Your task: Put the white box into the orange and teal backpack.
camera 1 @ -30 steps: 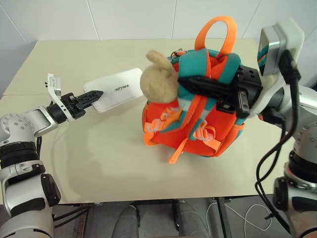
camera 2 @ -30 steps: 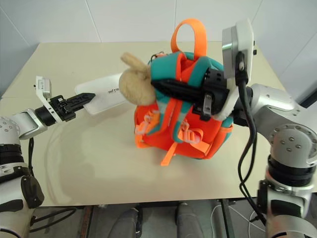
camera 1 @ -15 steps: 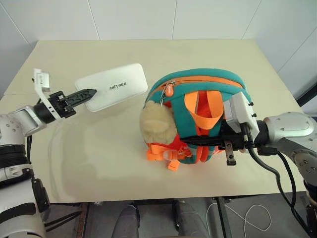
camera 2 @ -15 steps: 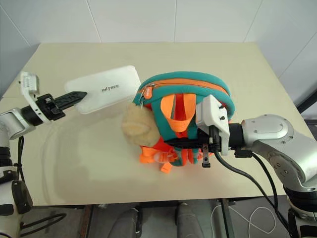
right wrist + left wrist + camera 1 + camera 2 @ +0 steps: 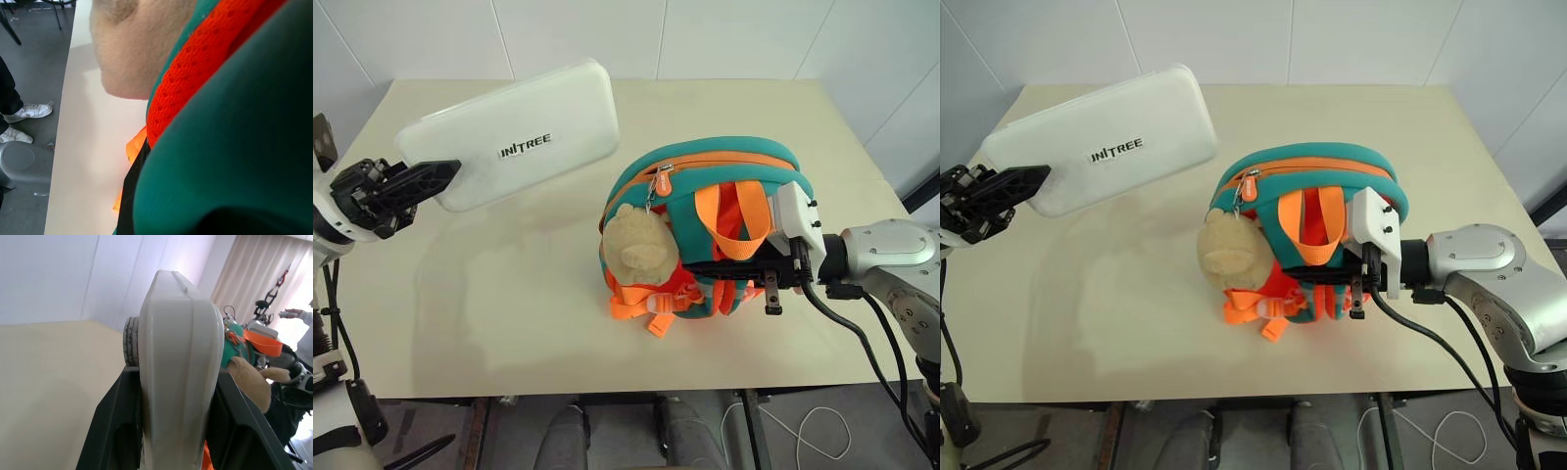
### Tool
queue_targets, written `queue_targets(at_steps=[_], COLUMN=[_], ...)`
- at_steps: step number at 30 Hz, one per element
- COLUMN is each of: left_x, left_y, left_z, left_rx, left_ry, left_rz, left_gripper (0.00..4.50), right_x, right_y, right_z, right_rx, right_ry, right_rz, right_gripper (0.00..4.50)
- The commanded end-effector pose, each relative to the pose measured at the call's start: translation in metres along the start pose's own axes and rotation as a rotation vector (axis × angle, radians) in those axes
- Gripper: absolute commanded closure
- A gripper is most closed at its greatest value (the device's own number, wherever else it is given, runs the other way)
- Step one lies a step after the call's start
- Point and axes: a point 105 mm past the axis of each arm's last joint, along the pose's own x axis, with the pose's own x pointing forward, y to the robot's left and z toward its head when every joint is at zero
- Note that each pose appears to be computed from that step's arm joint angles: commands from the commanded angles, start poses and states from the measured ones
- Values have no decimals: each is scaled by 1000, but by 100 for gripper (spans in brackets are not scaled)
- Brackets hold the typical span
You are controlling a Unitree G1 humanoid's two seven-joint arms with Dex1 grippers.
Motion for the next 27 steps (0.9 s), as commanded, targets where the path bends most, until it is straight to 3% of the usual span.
queue_targets(at_steps=[1, 7, 16, 27], left_x=[6, 18, 33, 8], left_y=[-17, -31, -40, -31], left_z=[11, 18, 4, -2], left_rx=[56, 92, 74, 111], left_ry=[7, 5, 115, 306], left_rz=[-84, -127, -151, -136], left_gripper=[324, 324, 325, 326], right_x=[-2, 0, 1, 2], right_y=[-3, -4, -8, -11], right_z=[3, 1, -3, -7], right_rx=[-28, -21, -16, -11], right_ry=[-10, -13, -8, -1], right_rz=[-17, -20, -25, -28], right_gripper=[450, 450, 450, 450])
